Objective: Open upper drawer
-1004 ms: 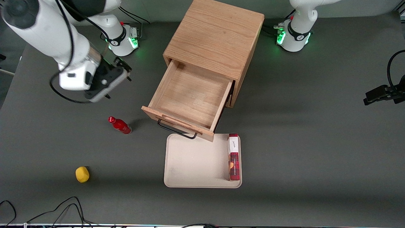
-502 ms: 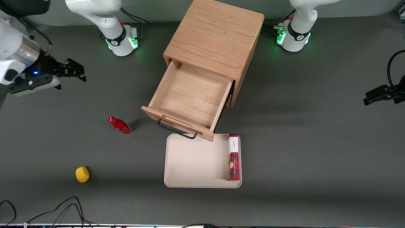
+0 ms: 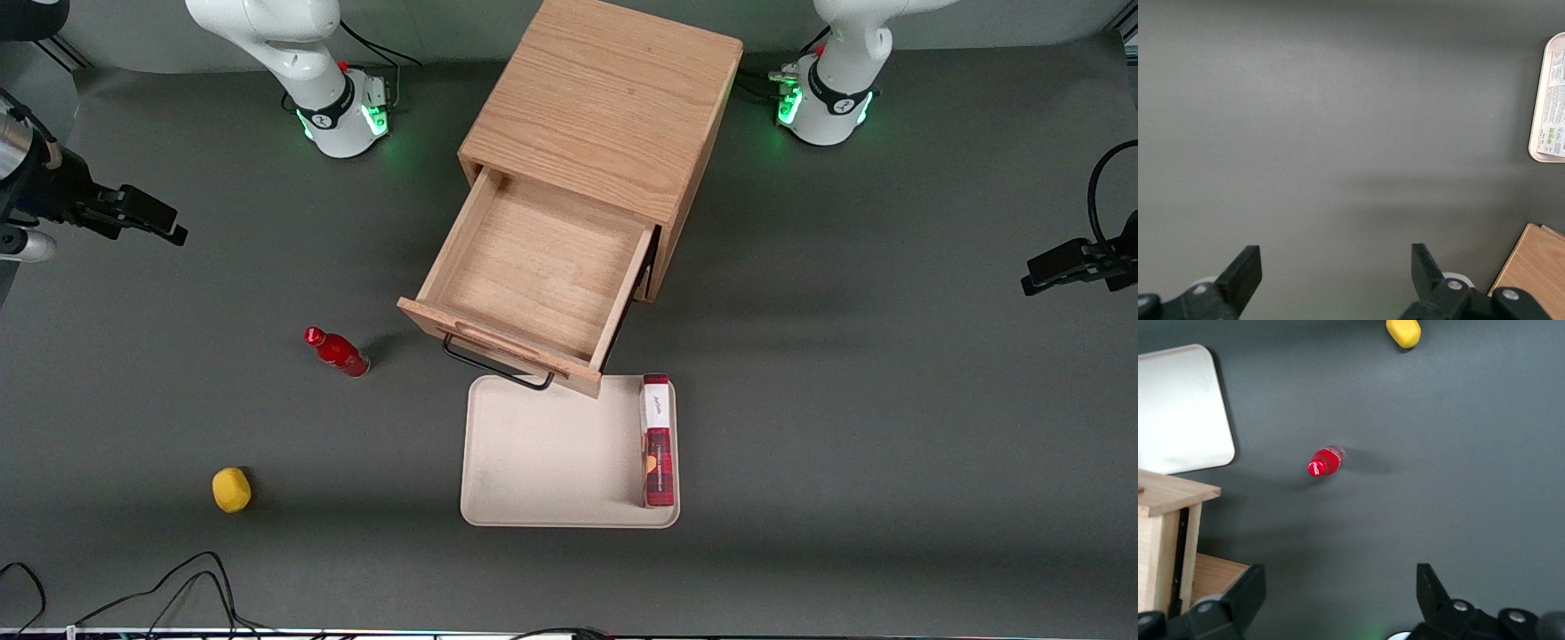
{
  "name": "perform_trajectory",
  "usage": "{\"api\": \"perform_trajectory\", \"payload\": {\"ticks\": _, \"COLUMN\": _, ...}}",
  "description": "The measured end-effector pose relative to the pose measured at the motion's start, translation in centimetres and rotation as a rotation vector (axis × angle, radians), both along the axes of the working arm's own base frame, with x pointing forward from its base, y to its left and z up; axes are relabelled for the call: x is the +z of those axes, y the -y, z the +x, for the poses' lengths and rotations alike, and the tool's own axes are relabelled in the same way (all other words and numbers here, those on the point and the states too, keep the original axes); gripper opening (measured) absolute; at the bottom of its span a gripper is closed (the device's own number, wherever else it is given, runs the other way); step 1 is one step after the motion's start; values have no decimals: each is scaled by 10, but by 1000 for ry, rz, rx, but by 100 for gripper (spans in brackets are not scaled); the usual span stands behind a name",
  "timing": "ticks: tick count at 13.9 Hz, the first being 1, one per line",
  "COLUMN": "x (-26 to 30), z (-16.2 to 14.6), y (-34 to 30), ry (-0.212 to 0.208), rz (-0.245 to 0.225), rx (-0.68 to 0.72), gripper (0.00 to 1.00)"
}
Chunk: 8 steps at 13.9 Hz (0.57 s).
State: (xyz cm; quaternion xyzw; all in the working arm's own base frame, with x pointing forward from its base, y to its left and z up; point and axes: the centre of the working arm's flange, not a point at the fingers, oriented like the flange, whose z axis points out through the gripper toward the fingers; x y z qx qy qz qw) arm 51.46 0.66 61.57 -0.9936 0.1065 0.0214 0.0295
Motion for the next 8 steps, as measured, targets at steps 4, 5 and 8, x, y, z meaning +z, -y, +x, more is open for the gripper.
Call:
{"api": "perform_trajectory", "payload": {"ticks": 4, "x": -9, "z": 9, "y": -6, "ry": -18, "rz": 2, "rx": -28, "gripper": 100}}
{"api": "perform_trajectory", "payload": {"ticks": 5, "x": -15, "z": 13, "y": -6, "ry": -26, "rz": 4, "rx": -27, "gripper": 100}}
{"api": "perform_trajectory", "payload": {"ticks": 8, "x": -29, "z": 23, "y": -14, "ry": -36, "rz": 4, "rx": -10, "gripper": 100}}
